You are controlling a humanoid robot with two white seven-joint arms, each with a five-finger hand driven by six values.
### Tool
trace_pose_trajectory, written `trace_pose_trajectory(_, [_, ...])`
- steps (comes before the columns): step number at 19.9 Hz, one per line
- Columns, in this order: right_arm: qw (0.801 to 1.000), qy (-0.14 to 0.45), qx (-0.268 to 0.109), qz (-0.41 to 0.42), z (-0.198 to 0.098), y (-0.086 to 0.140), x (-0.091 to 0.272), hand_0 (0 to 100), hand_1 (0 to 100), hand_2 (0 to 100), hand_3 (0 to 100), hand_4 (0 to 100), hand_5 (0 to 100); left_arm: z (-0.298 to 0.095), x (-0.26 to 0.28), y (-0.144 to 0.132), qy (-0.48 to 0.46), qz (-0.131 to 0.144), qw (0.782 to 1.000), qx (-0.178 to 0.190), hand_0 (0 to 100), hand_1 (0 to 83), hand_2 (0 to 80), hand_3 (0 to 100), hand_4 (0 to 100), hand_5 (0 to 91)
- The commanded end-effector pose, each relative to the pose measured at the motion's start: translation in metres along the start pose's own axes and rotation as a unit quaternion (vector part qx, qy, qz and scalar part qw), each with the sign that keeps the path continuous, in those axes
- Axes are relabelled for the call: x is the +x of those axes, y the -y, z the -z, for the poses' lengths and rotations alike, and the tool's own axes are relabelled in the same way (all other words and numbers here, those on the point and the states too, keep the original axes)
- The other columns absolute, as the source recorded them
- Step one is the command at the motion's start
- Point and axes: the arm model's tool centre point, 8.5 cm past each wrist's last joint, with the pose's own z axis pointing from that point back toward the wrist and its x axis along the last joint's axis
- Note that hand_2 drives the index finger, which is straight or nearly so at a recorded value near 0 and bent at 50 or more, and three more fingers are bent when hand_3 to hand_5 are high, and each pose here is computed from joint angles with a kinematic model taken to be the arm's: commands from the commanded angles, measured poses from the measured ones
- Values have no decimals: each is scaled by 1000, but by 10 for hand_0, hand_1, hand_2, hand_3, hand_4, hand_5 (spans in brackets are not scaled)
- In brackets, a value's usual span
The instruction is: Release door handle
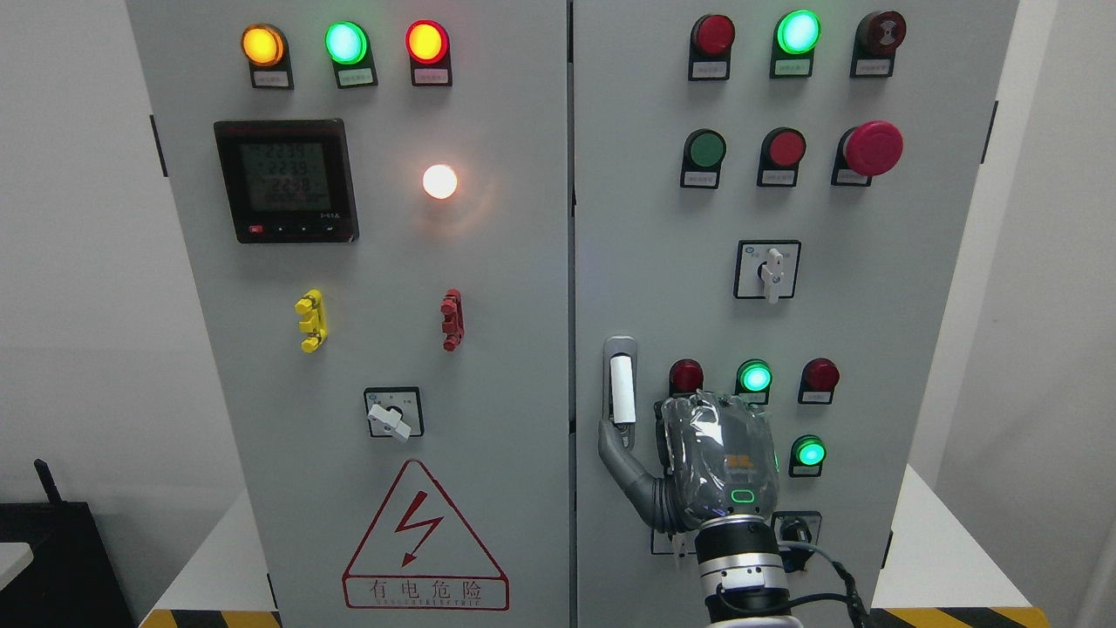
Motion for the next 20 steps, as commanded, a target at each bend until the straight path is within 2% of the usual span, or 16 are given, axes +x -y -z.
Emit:
trace_pose_trajectory(1, [1000,-1,-1,1,0,0,0,388,93,989,1000,902,900,-1,-6,-1,-7,-6,1000,2,120,389,0,0,0,0])
trace_pose_trajectory(20, [1000,-2,-11,6,-3,7,0,428,91,998,1000,903,904,-1,-6,-1,-8,-6,1000,2,120,389,0,0,0,0])
